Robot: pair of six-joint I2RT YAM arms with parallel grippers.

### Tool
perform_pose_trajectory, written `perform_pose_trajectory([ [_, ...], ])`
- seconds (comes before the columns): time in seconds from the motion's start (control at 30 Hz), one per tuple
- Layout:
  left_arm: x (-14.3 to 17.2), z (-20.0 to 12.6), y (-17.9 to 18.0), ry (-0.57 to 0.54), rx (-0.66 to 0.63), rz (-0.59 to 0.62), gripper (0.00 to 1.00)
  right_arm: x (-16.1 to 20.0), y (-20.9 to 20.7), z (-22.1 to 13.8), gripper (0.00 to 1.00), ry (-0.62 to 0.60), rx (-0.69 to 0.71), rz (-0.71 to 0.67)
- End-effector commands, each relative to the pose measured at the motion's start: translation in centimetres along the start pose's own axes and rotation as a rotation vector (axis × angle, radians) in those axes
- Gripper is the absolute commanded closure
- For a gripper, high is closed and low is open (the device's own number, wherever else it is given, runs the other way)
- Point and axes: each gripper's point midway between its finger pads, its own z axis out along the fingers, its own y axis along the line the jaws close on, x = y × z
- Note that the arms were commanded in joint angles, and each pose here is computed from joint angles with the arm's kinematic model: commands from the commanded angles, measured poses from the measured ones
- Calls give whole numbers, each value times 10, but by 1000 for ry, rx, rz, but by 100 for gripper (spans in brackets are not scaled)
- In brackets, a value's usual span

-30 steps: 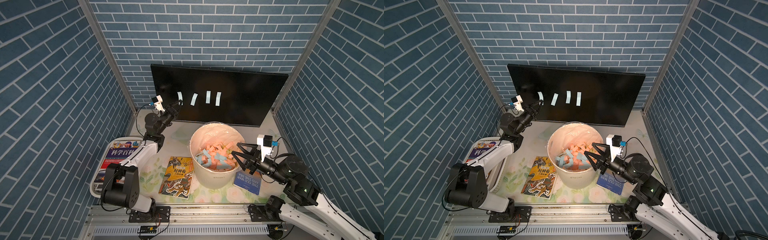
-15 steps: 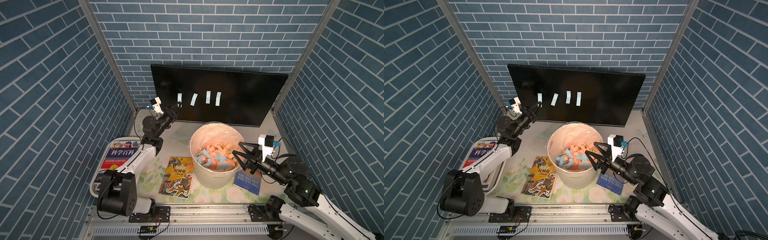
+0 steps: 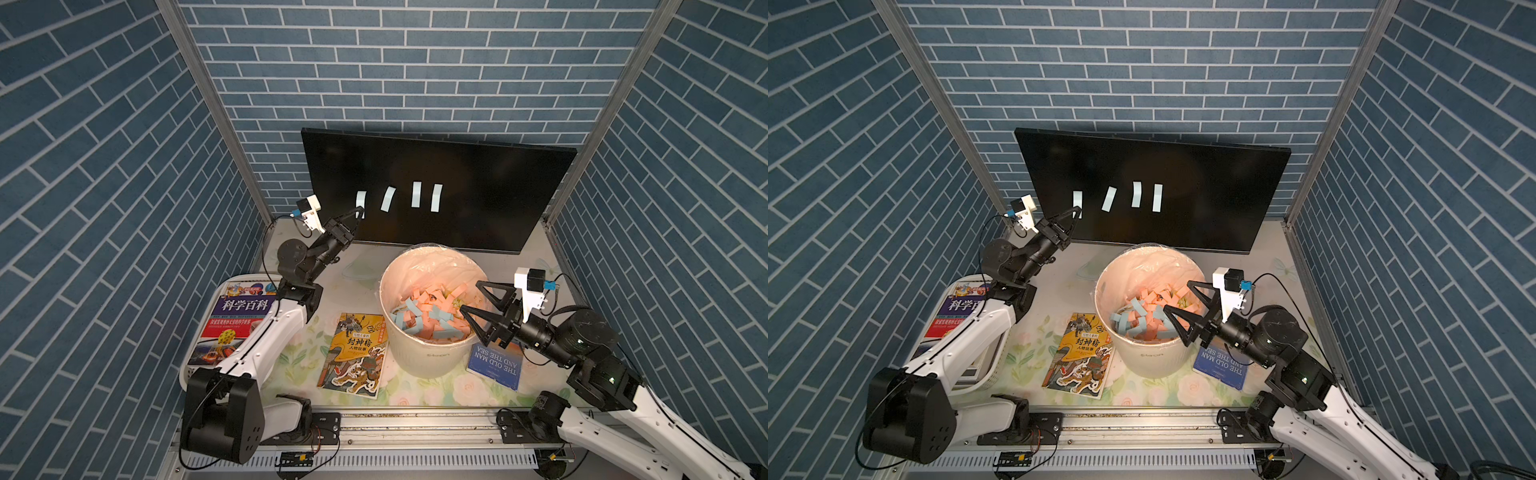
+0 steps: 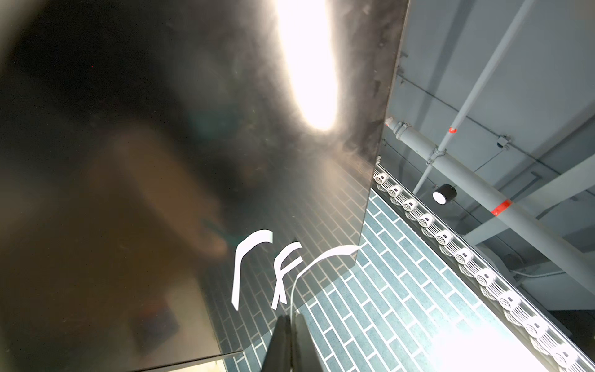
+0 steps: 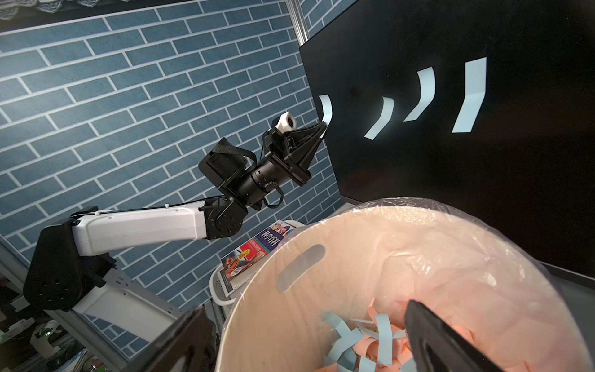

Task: Remove the sticky note from the monitor
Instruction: Tear off the sticky note from the monitor, then place the sticky note in the trash bin.

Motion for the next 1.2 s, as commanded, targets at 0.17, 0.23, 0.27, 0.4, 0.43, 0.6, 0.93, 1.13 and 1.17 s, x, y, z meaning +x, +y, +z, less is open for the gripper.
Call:
perform_pose_trajectory([
  [0.17,18,-8,-20,49,38,71,100,-34,16,-3,0,-76,-38,50],
  [0.23,22,-9,-25,58,45,84,100,-37,14,-4,0,-87,-25,58],
  [0.27,25,-10,-28,63,49,91,100,-39,13,-4,0,-93,-20,61],
  [0.4,36,-14,-37,79,47,136,100,-43,10,-6,0,-109,2,62],
  [0.43,41,-15,-38,86,43,146,100,-43,9,-6,0,-111,7,62],
  [0.6,61,-18,-46,118,49,176,100,-45,8,-7,0,-121,18,63],
  [0.93,106,-19,-50,200,17,255,100,-46,4,-9,0,-127,43,59],
  [1.13,133,-16,-47,269,-7,300,100,-44,2,-10,0,-125,50,54],
  [1.17,138,-15,-46,282,-14,311,100,-44,2,-10,0,-123,51,53],
])
